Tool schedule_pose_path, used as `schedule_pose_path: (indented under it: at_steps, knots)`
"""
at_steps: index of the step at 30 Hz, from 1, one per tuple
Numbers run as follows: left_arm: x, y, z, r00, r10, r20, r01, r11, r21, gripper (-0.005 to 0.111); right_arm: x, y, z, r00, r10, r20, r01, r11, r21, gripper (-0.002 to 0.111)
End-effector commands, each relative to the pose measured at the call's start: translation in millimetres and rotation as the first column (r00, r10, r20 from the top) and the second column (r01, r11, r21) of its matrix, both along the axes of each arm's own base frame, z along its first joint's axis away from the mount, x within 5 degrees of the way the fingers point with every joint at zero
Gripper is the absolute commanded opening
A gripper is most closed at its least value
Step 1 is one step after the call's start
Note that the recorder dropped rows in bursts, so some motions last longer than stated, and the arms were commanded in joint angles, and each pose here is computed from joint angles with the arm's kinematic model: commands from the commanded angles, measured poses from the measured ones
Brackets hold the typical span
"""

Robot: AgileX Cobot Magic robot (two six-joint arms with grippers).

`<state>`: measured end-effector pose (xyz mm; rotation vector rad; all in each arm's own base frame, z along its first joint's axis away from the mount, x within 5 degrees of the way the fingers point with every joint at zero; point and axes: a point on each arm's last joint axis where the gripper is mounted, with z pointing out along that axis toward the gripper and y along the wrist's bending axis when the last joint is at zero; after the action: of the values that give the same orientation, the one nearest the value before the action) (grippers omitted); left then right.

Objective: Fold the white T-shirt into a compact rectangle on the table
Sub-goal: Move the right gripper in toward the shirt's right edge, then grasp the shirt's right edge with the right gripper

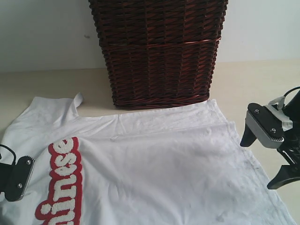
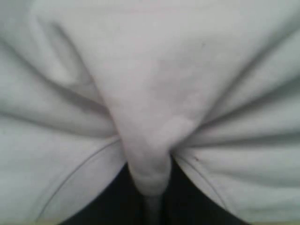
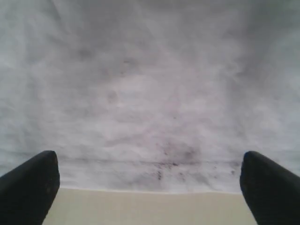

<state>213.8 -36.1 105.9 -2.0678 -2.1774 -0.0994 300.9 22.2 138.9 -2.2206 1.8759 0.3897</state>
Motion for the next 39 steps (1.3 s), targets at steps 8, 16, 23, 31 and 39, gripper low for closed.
schedule_pose_path:
  at_steps: [8, 16, 23, 31, 39]
  knots:
    - [-6, -1, -22, 0.999, 0.032, -0.034, -0.033, 0.999, -0.027, 0.0, 17, 0, -19, 0.994, -0.03, 0.102, 0.031, 1.0, -0.002, 0.102]
    - [-6, -1, -22, 0.999, 0.032, -0.034, -0.033, 0.999, -0.027, 0.0, 17, 0, -39, 0.998, -0.04, 0.046, 0.04, 0.999, 0.001, 0.102]
    - [-6, -1, -22, 0.999, 0.032, -0.034, -0.033, 0.999, -0.027, 0.0, 7, -16, -52, 0.995, 0.086, -0.054, -0.094, 0.981, -0.167, 0.066]
    - [-6, -1, -22, 0.999, 0.032, -0.034, -0.033, 0.999, -0.027, 0.0, 0, -21, -51, 0.981, 0.147, -0.128, -0.17, 0.965, -0.199, 0.009]
    - [-6, -1, -22, 0.999, 0.032, -0.034, -0.033, 0.999, -0.027, 0.0, 0, -21, -51, 0.986, 0.103, -0.135, -0.129, 0.97, -0.207, 0.0]
